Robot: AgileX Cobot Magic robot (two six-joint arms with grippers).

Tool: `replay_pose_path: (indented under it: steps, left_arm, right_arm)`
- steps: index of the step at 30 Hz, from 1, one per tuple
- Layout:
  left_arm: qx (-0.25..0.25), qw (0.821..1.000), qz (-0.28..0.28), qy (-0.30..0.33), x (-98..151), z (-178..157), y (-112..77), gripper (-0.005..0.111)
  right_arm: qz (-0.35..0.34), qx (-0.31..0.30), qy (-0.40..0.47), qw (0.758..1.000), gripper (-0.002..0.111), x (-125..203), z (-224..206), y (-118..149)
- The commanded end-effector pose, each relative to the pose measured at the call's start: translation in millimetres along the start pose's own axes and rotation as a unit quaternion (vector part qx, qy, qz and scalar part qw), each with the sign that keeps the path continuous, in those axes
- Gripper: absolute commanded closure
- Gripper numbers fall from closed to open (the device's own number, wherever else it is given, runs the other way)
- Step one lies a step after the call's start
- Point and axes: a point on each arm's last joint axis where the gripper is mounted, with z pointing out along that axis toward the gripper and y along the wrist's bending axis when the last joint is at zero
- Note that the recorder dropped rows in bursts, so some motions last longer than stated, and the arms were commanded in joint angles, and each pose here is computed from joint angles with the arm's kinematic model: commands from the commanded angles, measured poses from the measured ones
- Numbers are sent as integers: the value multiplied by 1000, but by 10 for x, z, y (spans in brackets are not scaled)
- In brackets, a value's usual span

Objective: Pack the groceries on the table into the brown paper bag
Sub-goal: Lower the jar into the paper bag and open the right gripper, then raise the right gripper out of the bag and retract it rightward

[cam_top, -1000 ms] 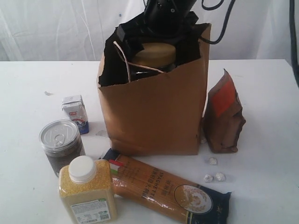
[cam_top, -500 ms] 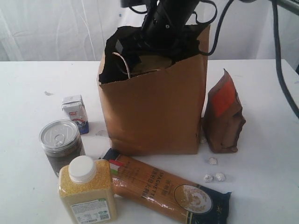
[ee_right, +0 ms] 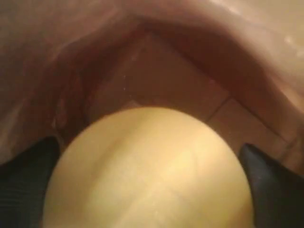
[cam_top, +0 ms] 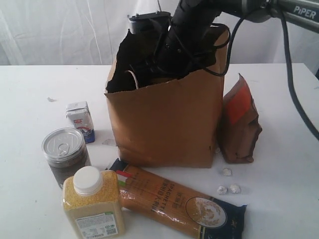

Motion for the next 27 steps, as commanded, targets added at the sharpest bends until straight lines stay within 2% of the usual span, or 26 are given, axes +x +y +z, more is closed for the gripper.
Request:
replay_pose_path:
  steps: [1, 3, 4, 9, 14, 27]
  left_arm:
    - [0, 1000, -3, -3, 3, -1, 0, 107]
    - [0, 1000, -3, -3, 3, -1, 0, 107]
    - [0, 1000, -3, -3, 3, -1, 0, 107]
    - [0, 1000, -3, -3, 3, -1, 0, 107]
    - [0, 1000, -3, -3, 3, -1, 0, 107]
    - [0, 1000, -3, -3, 3, -1, 0, 107]
  right_arm:
    - [0, 0, -15, 1000, 36, -15, -64, 12]
    - [3, 1, -25, 1000, 5, -26, -113, 20]
    - [10, 1, -25, 1000, 3, -26, -113, 20]
    - [25, 2, -37, 999, 3, -25, -236, 41]
    - [14, 11, -95, 995, 3, 28, -835, 139]
    - [11, 29, -99, 995, 3, 172, -1225, 186]
